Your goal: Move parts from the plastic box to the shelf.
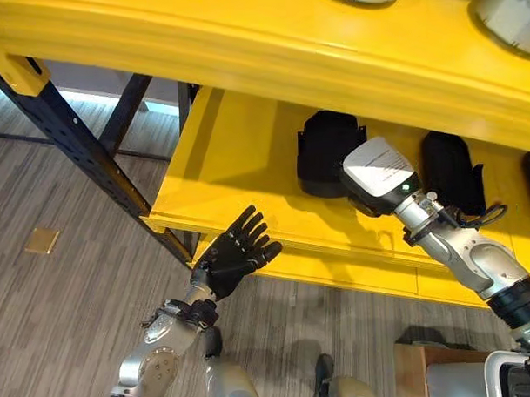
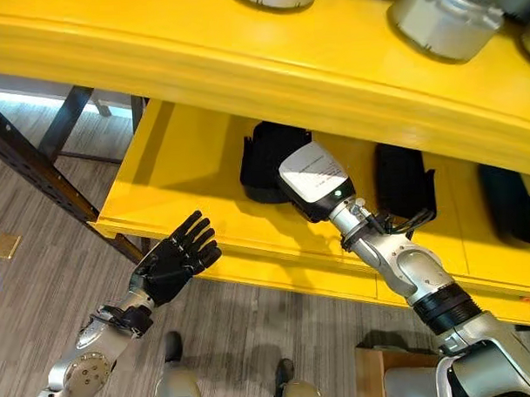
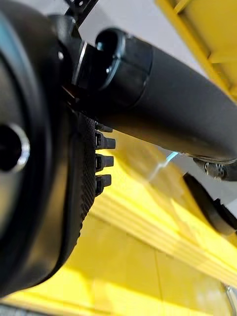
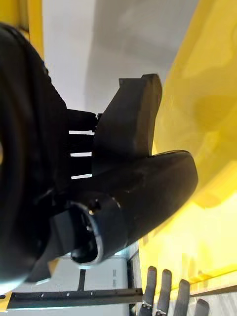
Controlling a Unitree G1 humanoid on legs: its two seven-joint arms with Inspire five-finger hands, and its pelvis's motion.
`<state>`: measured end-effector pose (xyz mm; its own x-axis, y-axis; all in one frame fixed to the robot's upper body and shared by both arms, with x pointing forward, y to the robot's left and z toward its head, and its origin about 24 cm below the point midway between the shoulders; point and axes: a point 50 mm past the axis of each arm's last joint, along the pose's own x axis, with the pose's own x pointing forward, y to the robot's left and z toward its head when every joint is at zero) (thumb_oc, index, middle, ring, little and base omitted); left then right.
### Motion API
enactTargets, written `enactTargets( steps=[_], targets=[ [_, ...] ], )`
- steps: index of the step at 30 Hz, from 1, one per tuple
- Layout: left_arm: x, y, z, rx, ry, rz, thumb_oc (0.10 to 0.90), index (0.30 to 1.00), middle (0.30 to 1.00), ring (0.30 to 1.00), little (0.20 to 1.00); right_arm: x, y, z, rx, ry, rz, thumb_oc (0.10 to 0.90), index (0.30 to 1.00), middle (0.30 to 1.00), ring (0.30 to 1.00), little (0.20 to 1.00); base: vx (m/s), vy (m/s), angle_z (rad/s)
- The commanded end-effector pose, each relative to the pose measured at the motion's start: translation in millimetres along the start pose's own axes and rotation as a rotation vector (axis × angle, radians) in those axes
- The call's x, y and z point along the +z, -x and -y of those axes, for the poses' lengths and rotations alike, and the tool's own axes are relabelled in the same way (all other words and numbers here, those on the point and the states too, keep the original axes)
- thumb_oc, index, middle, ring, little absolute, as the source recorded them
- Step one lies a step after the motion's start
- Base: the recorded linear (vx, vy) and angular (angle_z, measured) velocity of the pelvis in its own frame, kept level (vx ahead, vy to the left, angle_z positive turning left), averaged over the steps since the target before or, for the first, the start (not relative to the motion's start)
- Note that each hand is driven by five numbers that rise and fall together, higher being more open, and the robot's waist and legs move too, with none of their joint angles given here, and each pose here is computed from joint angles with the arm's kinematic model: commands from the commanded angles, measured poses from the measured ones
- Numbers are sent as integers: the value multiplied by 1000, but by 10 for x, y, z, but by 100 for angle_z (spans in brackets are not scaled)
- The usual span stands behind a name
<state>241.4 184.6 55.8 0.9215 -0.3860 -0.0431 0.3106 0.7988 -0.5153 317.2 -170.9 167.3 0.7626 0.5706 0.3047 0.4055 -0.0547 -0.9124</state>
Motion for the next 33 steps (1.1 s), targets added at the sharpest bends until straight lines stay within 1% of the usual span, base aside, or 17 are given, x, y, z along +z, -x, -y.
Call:
enactTargets(
  steps=[1,4,8,11,33],
  targets=[
    [336,-135,395,-215,-28,150,900,1000,1000,1000,1000,-76,-294,711,-338,120,19,400,300,300,300,300,-69,-25,1],
    [356,-158,427,-229,-36,156,900,1000,1000,1000,1000,-187,-355,712,-348,154,-18,400,300,300,300,300,-88,-35,0],
    [380,-183,453,-239,-42,165,900,1000,1000,1000,1000,-227,-414,719,-341,206,-14,400,300,300,300,300,-76,-16,3],
    [406,-221,492,-262,-47,181,900,1000,1000,1000,1000,-364,-476,774,-337,258,-74,400,300,300,300,300,-120,5,1],
    [466,-337,605,-307,-48,240,900,1000,1000,1000,1000,-815,-616,1044,-353,375,-226,400,300,300,300,300,-35,5,0]
  ],
)
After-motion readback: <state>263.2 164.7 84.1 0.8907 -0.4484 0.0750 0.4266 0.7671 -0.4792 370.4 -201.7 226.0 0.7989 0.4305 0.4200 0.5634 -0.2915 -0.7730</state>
